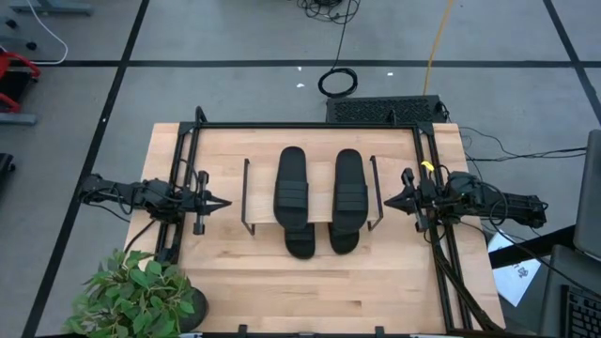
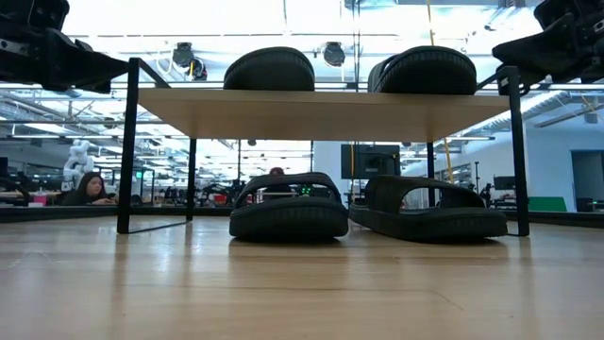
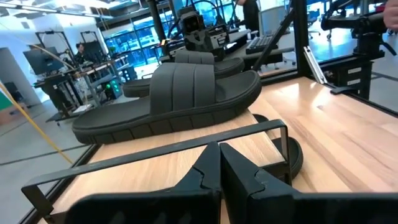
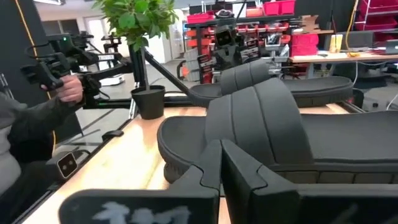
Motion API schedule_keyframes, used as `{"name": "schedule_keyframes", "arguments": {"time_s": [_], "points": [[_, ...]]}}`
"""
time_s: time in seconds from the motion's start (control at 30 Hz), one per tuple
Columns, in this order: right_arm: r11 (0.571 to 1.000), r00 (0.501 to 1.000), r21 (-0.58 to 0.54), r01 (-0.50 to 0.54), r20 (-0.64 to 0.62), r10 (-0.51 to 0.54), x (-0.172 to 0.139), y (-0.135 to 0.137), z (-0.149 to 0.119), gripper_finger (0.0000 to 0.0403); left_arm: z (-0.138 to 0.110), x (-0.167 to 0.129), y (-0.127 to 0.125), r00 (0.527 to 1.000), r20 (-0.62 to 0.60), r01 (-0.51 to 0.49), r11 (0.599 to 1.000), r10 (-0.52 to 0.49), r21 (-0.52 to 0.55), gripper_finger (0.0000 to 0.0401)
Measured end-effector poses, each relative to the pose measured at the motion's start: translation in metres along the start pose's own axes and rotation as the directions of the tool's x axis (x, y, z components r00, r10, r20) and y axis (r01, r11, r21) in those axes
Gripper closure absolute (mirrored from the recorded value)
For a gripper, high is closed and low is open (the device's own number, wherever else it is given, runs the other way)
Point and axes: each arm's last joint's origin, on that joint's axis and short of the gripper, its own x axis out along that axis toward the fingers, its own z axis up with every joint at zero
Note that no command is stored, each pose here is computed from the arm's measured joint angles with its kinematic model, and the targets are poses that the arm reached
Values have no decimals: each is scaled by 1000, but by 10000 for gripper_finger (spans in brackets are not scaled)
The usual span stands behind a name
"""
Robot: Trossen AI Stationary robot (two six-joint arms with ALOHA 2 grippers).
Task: Pick and place slides into the shelf
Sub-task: Return to Home Position
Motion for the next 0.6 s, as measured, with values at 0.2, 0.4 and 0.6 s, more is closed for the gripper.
{"name": "schedule_keyframes", "arguments": {"time_s": [0.2, 0.4, 0.6], "points": [[1000, 1000, 6, 28, -7, -28, 2, -2, -5, 403, 0, 0, 0, 1000, -4, 1, 1000, -1, -5, 401], [1000, 1000, -7, -21, -16, 21, 2, 0, -7, 403, 0, 0, 0, 1000, -5, 2, 1000, -2, -26, 399], [1000, 1000, 19, -22, -17, 22, 2, 0, -7, 403, 0, 0, 0, 1000, -4, 2, 1000, -2, -29, 396]]}}
